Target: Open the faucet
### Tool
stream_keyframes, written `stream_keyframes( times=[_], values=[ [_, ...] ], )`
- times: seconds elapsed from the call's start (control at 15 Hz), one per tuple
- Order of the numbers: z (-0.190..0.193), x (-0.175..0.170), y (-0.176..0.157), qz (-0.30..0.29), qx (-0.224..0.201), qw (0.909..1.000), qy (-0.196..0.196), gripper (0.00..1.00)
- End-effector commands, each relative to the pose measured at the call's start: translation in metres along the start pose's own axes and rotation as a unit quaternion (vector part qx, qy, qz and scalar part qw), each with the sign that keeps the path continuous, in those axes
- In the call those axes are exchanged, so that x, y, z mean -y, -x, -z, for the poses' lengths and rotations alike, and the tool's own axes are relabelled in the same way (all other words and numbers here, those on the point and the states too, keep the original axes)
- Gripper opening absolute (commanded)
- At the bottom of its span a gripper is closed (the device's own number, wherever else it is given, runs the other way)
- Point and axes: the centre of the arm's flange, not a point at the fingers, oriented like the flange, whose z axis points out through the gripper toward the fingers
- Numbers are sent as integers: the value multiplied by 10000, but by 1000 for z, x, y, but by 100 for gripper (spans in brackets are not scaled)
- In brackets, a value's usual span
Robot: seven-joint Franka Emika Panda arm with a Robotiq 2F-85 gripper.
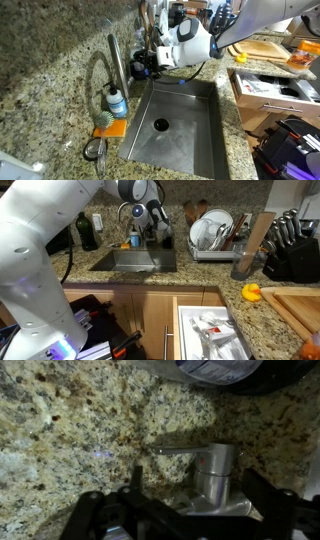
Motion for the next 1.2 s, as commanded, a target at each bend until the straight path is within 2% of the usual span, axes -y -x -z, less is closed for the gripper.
stream_keyframes(
  times=[0.0, 0.13, 0.2, 0.27, 0.67, 1.0, 1.07, 1.13],
  values=[
    [-9, -9, 2, -599, -548, 9961, 346, 100],
    [-13, -24, 8, -993, -704, 9904, 651, 100],
    [-15, -28, 15, -1226, -591, 9877, 776, 100],
    [-3, -37, 0, -944, -445, 9929, 566, 100],
    [-13, -31, 3, -1127, -495, 9903, 638, 100],
    [-32, -19, 9, -390, 39, 9966, 722, 100],
    [-22, -28, 7, -687, -138, 9954, 654, 100],
    [-25, -25, 8, -600, -84, 9960, 651, 100]
  ],
)
